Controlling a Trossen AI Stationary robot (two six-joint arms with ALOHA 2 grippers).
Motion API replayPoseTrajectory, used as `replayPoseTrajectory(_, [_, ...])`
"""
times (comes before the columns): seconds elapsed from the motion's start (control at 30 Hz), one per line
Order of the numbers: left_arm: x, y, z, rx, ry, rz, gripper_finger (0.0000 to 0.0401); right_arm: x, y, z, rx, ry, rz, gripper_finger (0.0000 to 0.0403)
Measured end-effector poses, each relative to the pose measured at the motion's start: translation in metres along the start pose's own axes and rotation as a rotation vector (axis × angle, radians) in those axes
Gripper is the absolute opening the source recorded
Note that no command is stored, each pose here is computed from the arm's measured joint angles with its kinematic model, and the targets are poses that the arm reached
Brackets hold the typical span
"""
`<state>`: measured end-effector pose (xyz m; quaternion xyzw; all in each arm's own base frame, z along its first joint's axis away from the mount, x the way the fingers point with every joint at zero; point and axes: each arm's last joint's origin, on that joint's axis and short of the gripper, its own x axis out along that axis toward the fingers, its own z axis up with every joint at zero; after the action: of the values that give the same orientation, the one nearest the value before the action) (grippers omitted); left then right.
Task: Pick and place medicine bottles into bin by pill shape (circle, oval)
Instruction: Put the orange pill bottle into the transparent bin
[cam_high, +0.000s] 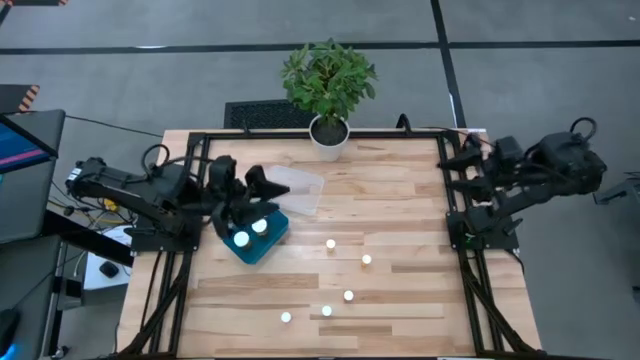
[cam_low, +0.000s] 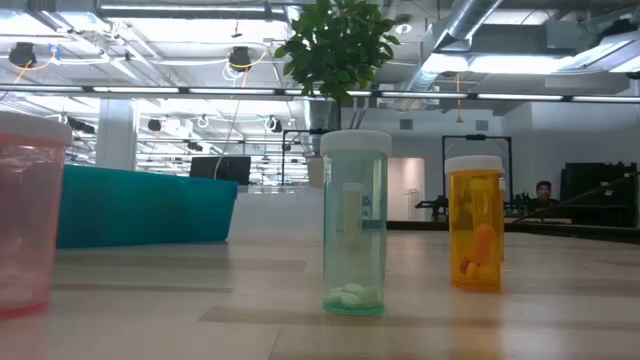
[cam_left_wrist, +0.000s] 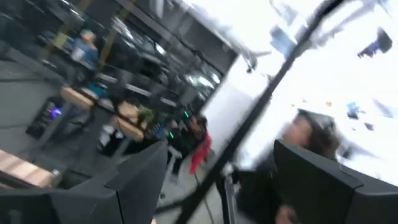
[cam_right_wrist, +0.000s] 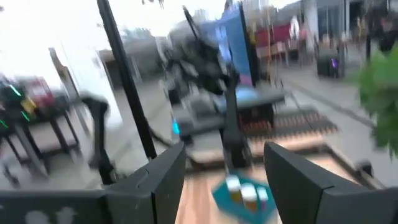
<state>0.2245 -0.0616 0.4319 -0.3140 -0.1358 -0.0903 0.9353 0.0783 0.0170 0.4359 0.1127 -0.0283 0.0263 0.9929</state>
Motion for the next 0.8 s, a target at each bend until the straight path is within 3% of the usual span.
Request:
replayPoseTrajectory(0.13, [-0.002, 0.001, -0.015, 0.011, 0.156, 0.006, 0.0288, 0.021, 0.002, -0.018, -0.043, 0.171, -0.039, 0.0226])
replayPoseTrajectory(0.4, [-0.011, 0.008, -0.042, -0.165, 0.390, 0.178, 0.0288, 0.067, 0.009, -0.057, -0.045, 0.480, -0.111, 0.0226])
replayPoseTrajectory(0.63, [-0.023, 0.004, -0.061, -0.139, 0.551, 0.238, 0.0288, 0.098, 0.016, -0.094, 0.013, 0.722, -0.198, 0.0226])
replayPoseTrajectory(0.8, [-0.032, -0.006, -0.072, -0.121, 0.643, 0.224, 0.0288, 0.122, 0.026, -0.119, 0.024, 0.822, -0.220, 0.0226])
